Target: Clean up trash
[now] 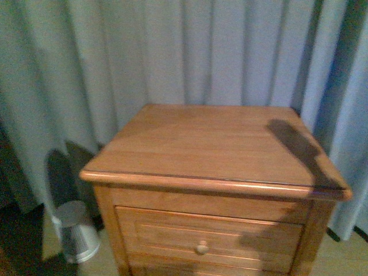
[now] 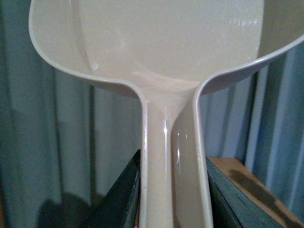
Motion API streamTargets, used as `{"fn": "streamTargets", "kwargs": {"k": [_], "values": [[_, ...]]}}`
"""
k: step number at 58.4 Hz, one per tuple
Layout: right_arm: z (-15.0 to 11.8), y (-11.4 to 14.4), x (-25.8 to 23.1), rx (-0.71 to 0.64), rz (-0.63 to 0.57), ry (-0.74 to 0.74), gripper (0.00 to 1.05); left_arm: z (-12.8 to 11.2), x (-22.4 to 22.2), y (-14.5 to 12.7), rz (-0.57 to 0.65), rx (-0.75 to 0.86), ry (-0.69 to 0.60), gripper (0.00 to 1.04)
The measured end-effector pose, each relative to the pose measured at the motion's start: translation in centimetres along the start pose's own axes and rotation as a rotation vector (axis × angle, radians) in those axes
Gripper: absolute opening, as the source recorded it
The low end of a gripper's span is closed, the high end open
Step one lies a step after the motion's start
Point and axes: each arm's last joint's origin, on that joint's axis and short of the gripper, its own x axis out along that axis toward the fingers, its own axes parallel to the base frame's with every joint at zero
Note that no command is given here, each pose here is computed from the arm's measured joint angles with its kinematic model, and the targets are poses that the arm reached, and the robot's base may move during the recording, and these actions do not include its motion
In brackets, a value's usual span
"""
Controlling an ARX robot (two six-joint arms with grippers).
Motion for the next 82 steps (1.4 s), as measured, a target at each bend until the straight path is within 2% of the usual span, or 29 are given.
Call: {"fn": "streamTargets", "kwargs": {"k": [82], "values": [[-0.19, 0.11, 0.02, 0.0, 0.008, 0.006, 0.21, 0.0, -0.06, 0.03, 0.01, -0.002, -0.001, 0.28]]}}
